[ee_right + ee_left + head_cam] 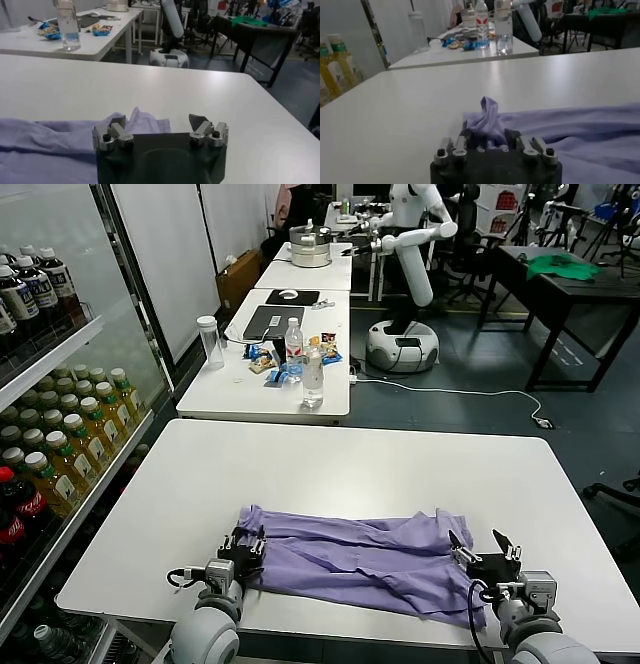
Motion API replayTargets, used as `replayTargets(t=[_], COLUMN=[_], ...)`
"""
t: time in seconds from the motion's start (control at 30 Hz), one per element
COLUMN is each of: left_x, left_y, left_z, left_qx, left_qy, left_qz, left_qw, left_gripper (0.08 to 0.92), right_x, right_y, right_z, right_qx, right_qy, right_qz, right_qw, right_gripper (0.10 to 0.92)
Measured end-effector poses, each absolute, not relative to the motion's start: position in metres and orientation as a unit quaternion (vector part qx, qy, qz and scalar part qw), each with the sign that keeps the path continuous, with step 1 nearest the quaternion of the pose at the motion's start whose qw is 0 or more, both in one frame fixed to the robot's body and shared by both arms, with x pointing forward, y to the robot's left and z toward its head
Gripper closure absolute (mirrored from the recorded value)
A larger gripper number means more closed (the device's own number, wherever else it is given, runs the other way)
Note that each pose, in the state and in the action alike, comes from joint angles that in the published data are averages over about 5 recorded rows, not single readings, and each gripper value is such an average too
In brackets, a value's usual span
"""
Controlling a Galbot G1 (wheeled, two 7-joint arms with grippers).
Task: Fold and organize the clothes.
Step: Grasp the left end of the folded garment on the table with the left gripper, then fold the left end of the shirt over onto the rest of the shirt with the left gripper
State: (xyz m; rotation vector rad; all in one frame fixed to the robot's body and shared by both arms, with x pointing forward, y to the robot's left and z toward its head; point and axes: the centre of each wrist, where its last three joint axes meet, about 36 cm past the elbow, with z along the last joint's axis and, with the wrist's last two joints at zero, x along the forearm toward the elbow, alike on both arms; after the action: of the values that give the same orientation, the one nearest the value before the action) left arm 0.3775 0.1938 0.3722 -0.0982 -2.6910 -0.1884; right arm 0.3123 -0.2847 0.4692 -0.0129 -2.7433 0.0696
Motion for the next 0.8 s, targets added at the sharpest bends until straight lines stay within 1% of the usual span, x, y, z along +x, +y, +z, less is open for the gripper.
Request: replayTargets(t=[0.27, 0.37, 0.47, 0.57, 0.8], left_x=[0.379, 0.380, 0.383, 0.388, 0.401], left_y=[0.205, 0.215, 0.231, 0.254, 0.312], left_z=[0.370, 0.373, 0.379, 0.391, 0.441], left_qx=[-0.031, -0.027, -0.017, -0.003, 0.037], left_qy=[-0.973, -0.974, -0.975, -0.977, -0.983], left_qz=[-0.051, -0.047, -0.047, -0.049, -0.034], left_qw=[0.223, 0.221, 0.217, 0.210, 0.175], left_gripper=[0.809, 0.875, 0.895, 0.895, 0.895], right_x=[0.313, 0.314, 0.315, 0.316, 0.313], right_y=[-0.287, -0.288, -0.288, -0.289, -0.290], right_z=[0.473, 0.474, 0.476, 0.476, 0.479], right_qx=[-0.002, -0.001, 0.000, 0.000, -0.001], right_qy=[-0.981, -0.982, -0.982, -0.982, -0.983], right_qz=[0.023, 0.022, 0.022, 0.021, 0.021], right_qw=[0.193, 0.190, 0.188, 0.186, 0.183], right_gripper=[0.200, 0.200, 0.200, 0.200, 0.200])
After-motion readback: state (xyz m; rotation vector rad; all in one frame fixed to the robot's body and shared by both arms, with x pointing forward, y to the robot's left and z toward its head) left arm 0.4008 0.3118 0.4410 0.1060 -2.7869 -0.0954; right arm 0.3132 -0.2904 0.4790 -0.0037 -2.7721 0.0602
